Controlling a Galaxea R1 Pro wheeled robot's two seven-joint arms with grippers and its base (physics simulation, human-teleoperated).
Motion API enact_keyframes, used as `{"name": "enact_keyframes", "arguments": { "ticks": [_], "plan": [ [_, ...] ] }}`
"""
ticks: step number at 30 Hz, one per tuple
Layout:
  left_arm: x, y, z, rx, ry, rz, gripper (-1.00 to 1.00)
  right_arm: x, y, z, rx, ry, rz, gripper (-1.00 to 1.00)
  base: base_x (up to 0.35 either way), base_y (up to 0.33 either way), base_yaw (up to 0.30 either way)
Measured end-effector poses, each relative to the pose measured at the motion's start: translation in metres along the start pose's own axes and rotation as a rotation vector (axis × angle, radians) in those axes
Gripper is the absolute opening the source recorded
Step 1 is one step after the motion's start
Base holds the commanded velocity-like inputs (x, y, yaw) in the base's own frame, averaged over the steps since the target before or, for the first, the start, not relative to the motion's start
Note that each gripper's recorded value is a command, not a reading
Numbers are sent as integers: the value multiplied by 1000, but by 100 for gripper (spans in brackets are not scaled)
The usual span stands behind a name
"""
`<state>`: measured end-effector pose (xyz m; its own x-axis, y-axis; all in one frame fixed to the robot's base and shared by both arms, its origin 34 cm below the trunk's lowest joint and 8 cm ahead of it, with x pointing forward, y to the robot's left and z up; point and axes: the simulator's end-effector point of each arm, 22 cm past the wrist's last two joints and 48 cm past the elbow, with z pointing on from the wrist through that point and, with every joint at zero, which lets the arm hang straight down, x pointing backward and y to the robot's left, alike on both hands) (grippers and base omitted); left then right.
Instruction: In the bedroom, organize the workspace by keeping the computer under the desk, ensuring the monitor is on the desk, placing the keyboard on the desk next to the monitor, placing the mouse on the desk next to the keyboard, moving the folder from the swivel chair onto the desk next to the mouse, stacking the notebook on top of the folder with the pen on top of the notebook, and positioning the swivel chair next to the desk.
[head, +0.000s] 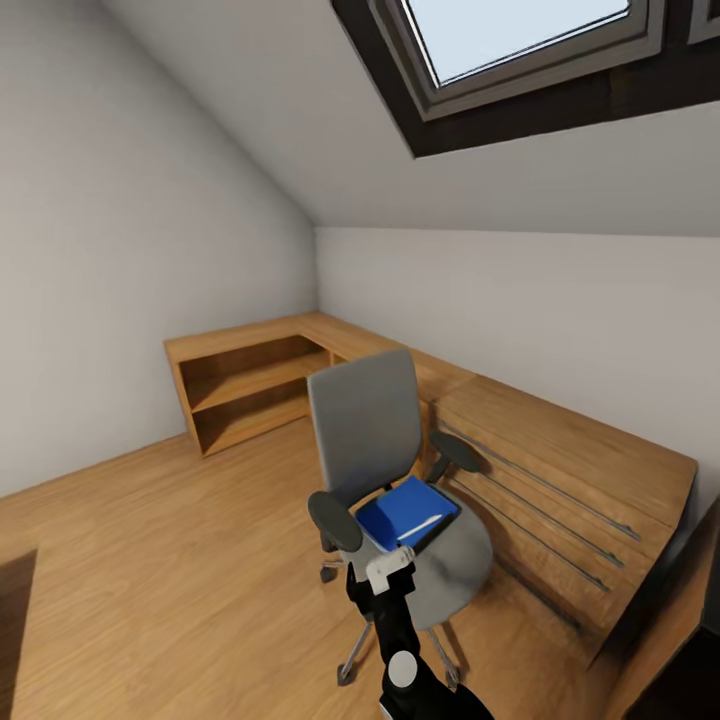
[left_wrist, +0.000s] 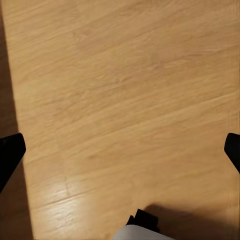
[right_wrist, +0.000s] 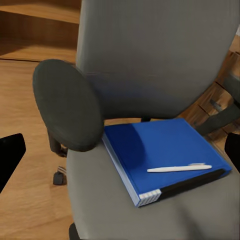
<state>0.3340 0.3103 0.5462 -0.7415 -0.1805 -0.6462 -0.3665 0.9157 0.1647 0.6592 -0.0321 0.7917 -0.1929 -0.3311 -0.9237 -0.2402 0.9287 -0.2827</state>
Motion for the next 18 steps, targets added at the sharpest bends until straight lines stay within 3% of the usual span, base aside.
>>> {"name": "enact_keyframes", "arguments": {
  "ticks": [18],
  "plan": [
    [0, 0, 0, 0, 0, 0, 100, 4, -6, 0, 6, 3, -7, 100, 44, 2, 0]
  ]
}}
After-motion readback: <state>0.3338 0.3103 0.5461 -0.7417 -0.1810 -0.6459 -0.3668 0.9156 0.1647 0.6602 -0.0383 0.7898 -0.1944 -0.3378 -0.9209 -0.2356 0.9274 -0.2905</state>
